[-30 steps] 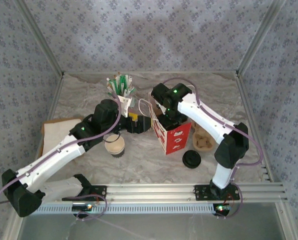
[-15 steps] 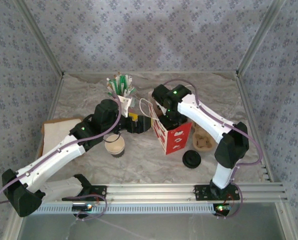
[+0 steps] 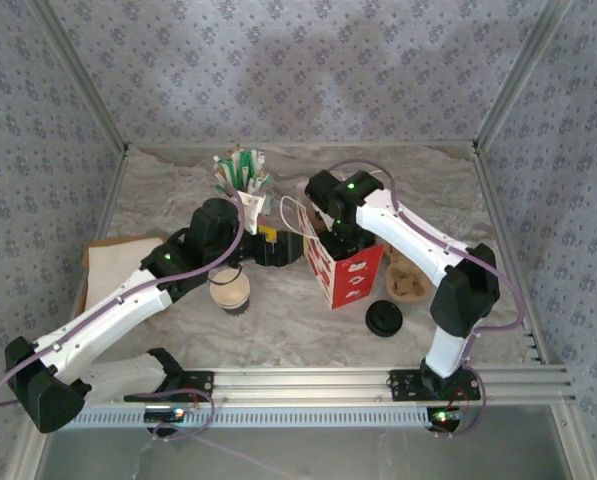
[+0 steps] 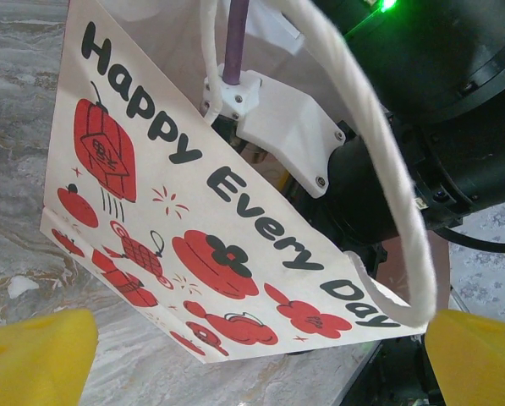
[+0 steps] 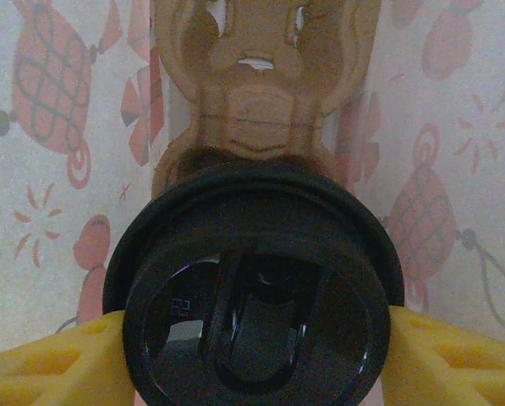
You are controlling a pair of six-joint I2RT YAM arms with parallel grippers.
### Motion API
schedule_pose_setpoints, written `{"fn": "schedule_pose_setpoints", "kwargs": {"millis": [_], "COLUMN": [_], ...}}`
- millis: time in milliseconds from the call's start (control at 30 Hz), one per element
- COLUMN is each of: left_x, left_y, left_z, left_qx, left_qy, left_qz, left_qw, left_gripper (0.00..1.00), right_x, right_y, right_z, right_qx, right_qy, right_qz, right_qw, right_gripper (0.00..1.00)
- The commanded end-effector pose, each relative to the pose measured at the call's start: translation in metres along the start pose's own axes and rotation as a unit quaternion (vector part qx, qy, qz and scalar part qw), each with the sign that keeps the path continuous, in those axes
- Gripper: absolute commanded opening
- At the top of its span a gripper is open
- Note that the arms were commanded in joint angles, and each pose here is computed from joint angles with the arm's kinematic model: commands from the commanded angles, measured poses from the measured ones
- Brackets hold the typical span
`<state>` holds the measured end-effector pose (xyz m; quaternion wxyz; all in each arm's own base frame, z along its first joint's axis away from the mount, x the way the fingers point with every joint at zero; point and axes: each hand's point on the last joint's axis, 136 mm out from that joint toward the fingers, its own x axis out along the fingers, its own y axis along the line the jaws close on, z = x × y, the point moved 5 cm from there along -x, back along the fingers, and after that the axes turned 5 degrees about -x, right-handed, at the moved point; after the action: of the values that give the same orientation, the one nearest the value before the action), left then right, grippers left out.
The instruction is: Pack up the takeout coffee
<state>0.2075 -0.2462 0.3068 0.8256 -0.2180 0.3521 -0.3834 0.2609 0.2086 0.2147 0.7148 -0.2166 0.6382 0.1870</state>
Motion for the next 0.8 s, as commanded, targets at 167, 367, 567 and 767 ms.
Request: {"fn": "schedule_pose_setpoints", "kwargs": {"millis": [167, 367, 567, 767], "left_x": [-0.0003, 0.0, 0.0009, 0.0019], "left_y": [-0.007, -0.0067, -0.0067, -0.0067], "left_z": [0.0054, 0.0056, 0.0055, 0.0055], "left_qx": [0.01, 0.01, 0.009, 0.01], "left_qy": [-0.015, -0.015, -0.014, -0.014], "left_qz": [-0.014, -0.014, -0.014, -0.014], "left_qw": [1.0, 1.0, 1.0, 1.0], "left_gripper": [1.0, 0.99, 1.0, 0.99], "right_x": [-0.0066, -0.0078, -0.0086, -0.0118], "right_y": [0.0014, 0.0036, 0.0053, 0.0047], "right_z": [-0.0053, -0.0055, -0.0079, -0.0103], "right_qx": [-0.003, -0.003, -0.001, 0.001], "right_qy": [-0.002, -0.003, 0.007, 0.014], "right_qz": [0.013, 0.025, 0.038, 0.044], "right_qw": [1.0, 1.0, 0.999, 0.999], "right_gripper": [0.67, 0.67, 0.68, 0.68]}}
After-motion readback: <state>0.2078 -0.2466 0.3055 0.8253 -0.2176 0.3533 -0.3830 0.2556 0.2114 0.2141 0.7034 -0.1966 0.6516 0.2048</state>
